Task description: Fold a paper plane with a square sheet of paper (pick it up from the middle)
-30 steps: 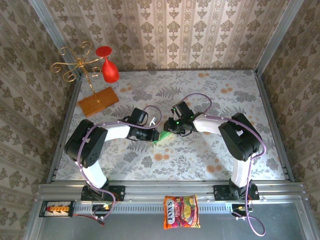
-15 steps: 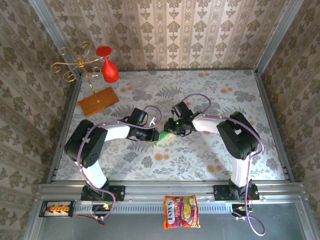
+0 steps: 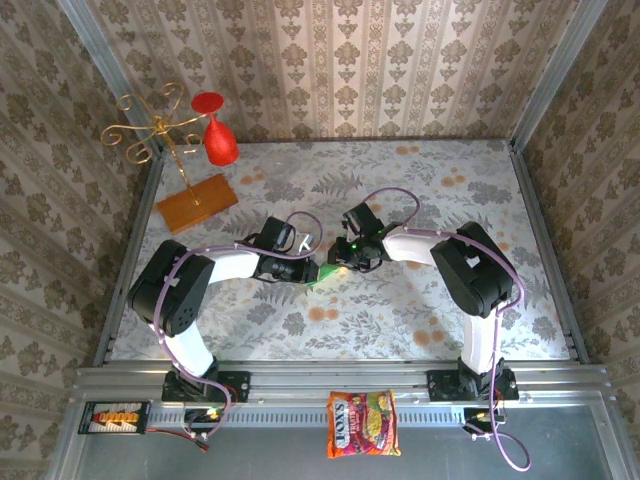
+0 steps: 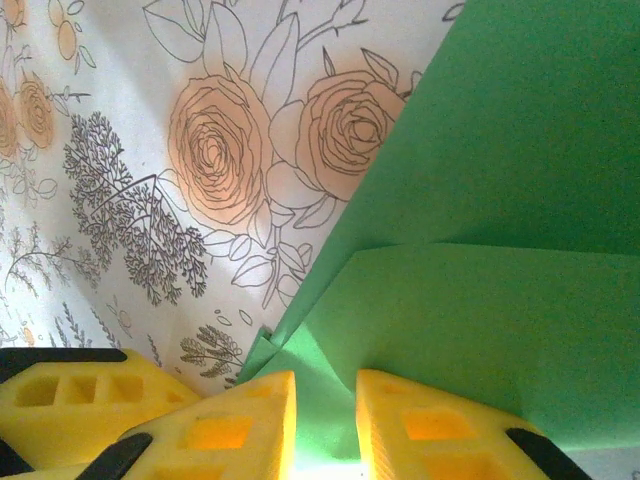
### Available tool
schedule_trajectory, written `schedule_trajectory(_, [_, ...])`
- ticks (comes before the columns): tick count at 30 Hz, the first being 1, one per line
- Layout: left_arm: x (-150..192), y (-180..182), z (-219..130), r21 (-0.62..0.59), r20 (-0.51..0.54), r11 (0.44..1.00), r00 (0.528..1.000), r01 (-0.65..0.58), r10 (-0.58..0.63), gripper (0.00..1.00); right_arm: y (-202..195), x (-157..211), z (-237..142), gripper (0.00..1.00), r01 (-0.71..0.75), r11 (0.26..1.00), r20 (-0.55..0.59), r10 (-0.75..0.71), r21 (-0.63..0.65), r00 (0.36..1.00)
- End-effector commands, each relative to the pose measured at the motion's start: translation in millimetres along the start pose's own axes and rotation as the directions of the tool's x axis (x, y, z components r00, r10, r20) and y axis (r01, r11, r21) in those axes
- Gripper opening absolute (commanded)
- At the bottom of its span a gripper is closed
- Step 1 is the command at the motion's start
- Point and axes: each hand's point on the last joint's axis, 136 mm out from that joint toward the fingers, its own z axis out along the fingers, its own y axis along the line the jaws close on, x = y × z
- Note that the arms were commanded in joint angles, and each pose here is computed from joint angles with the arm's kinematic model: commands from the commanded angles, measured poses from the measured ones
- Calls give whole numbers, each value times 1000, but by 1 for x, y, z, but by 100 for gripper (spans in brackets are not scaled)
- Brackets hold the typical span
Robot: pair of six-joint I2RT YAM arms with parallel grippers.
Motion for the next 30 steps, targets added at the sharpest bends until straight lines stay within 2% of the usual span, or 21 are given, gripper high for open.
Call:
schedule_trajectory(1, [33,18,14,-60,-86,997,995,48,-53,21,-8,4,5,24,4,999,-32,-3,44,999])
schedule_trajectory(7, [12,3,-3,-44,-31,999,999,19,-20,25,-9,5,5,24,9,998,-46,-6,59,999])
schedule_trajectory(14, [-15,-10,-32,-64,76,998,997,-16,21,36,-8,5,5,23,14,998,-52,-11,60,999])
schedule_trajectory(17, [-22,-18,-38,-44,103,999,994,-32,37,36,-7,5,4,23,15,998,-55,-12,55,998])
schedule_trajectory(24, [-27,-40,-24,70,81,995,995,-68,62,25,-4,5,4,23,21,999,-52,-19,40,998])
schedule_trajectory(30, [-27,-41,-8,83,43,993,996,-81,78,16,-1,4,3,19,29,999,-45,-28,18,999])
